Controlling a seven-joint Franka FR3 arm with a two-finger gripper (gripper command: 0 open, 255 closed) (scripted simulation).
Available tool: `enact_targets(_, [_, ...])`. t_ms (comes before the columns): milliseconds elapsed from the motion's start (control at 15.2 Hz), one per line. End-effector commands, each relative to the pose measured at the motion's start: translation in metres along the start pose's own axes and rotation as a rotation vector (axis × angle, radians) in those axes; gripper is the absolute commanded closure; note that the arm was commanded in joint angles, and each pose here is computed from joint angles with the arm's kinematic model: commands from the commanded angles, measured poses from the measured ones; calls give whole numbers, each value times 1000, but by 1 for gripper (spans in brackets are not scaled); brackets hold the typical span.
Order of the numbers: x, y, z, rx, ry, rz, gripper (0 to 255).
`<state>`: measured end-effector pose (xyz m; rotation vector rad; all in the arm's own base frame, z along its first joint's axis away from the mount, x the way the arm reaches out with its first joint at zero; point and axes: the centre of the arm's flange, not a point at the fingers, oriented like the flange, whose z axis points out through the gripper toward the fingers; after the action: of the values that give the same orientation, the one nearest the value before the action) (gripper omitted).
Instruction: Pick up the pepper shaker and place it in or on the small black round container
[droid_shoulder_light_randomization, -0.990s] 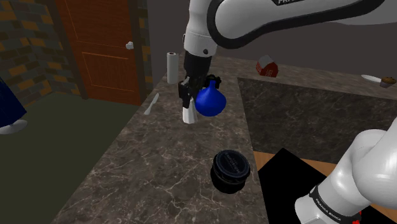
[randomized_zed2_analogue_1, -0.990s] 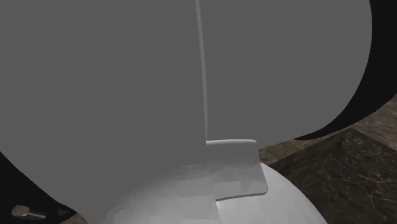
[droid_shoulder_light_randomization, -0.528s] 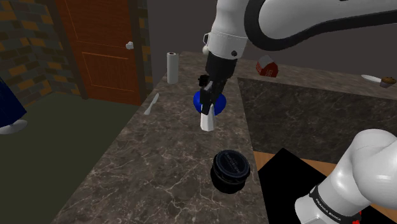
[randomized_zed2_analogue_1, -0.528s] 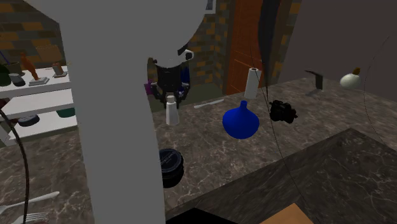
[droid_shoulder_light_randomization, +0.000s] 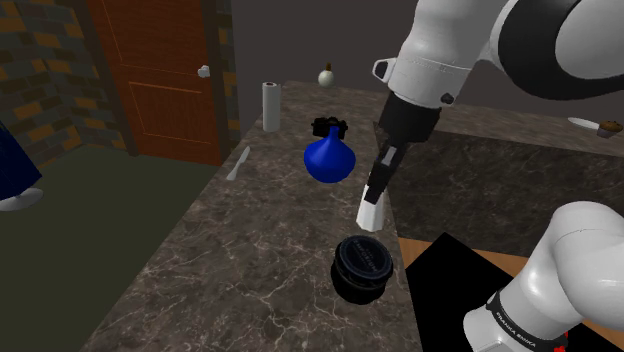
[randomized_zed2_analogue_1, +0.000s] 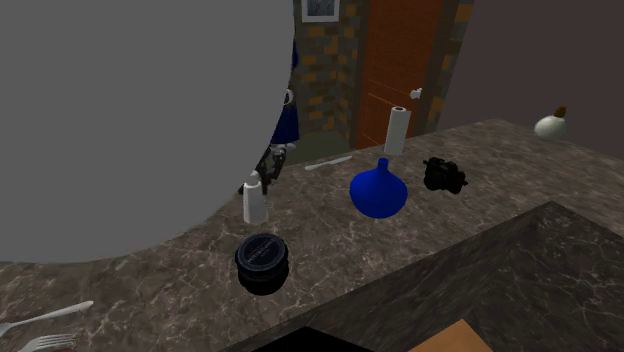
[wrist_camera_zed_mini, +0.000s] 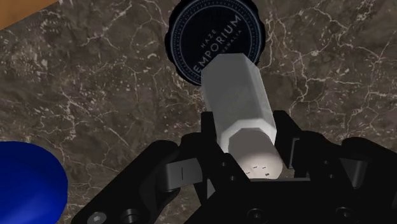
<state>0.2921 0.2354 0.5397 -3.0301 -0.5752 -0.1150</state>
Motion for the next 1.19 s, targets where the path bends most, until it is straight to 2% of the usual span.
enact_targets(0, [-21,-1,-4,1,0,0,255])
enact_targets(1122, [-29,3,89,1,0,0,255])
